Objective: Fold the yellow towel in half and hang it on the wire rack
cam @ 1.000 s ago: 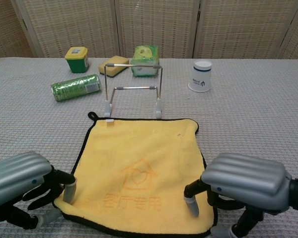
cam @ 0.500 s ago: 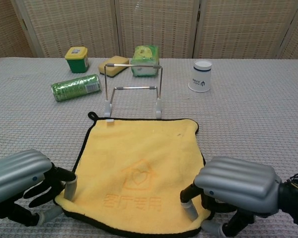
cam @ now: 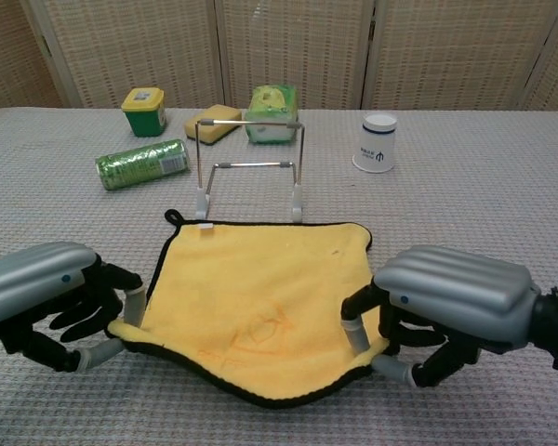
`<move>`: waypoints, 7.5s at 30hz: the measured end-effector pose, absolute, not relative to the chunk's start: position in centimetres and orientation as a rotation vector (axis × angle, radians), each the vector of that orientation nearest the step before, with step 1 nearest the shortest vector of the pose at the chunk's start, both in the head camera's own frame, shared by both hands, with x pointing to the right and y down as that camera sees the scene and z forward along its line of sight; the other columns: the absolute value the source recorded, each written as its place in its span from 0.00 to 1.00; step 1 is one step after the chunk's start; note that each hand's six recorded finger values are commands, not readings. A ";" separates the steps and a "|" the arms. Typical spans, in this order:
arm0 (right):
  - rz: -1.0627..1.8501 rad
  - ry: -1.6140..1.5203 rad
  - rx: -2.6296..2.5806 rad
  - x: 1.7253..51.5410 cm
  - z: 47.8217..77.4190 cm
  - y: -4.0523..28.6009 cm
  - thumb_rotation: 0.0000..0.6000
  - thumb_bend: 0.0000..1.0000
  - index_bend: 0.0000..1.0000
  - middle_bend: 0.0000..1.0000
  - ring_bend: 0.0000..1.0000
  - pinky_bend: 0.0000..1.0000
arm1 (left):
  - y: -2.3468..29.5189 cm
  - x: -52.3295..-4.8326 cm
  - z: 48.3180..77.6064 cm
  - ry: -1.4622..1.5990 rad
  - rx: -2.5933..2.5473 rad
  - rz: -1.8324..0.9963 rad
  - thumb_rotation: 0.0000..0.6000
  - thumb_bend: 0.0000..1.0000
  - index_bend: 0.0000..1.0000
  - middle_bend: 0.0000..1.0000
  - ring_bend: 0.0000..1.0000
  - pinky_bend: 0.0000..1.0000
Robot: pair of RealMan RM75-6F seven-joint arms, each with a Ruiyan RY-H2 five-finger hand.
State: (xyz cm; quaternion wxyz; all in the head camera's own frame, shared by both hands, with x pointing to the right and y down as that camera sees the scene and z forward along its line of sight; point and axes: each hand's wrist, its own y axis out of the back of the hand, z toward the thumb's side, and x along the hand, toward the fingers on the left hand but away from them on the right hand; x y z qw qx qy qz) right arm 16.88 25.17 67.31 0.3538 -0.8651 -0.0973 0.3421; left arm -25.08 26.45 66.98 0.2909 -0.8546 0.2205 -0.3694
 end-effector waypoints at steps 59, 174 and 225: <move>1.085 -0.456 -2.014 15.0 69.8 16.2 1.00 0.48 0.59 0.97 1.00 0.98 | 13.4 -24.4 72.9 0.551 -2.284 -1.395 1.00 0.48 0.51 0.87 0.85 0.94; 0.944 -0.480 -1.793 16.4 75.0 14.2 1.00 0.14 0.44 0.95 1.00 0.98 | 16.6 -34.4 66.6 0.908 -2.167 -1.463 1.00 0.47 0.03 0.86 0.83 0.93; 0.785 -0.285 -1.703 17.4 75.0 16.1 1.00 0.48 0.44 0.96 1.00 0.98 | 16.9 -35.0 66.7 0.884 -2.179 -1.503 1.00 0.47 0.04 0.86 0.83 0.93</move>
